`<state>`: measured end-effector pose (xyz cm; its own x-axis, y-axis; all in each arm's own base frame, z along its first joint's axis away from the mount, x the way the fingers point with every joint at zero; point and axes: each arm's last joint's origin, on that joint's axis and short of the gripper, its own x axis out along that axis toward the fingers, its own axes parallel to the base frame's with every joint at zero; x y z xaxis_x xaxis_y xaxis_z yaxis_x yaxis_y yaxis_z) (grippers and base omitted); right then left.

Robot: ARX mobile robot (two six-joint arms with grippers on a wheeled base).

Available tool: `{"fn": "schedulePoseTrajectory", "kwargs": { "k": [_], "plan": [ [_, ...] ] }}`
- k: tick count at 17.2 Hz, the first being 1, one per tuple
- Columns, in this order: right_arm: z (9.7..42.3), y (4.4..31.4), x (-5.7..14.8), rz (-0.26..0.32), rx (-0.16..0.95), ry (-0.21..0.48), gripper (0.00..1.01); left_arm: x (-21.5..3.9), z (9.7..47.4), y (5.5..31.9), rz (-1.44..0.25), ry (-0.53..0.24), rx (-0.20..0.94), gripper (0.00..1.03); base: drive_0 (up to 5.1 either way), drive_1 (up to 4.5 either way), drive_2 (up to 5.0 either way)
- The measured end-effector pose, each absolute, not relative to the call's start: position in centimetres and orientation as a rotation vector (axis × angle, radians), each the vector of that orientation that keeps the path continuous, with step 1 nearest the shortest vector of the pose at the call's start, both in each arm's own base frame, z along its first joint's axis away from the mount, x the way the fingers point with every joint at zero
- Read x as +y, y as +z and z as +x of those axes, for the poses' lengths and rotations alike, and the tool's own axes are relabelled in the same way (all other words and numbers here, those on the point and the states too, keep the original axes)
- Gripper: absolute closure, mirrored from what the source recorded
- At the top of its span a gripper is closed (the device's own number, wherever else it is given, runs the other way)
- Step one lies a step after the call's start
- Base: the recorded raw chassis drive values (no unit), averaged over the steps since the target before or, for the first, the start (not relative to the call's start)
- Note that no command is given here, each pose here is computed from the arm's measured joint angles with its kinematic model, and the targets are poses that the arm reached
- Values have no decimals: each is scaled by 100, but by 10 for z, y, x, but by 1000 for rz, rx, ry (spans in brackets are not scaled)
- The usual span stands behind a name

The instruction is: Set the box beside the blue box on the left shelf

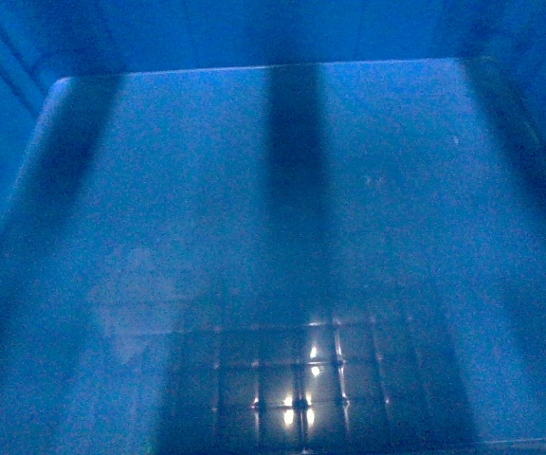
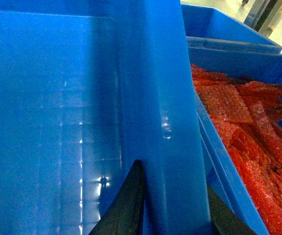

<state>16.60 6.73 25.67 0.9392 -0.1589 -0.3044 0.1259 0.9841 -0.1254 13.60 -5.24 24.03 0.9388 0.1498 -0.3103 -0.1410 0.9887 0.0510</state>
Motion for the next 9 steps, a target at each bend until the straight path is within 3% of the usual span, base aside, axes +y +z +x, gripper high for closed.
{"fn": "schedulePoseTrajectory", "kwargs": {
  "k": [9],
  "plan": [
    [166, 257, 67, -105, 319, -146, 85, -52, 136, 240, 28, 148, 319, 91, 0, 0, 0]
  ]
}}
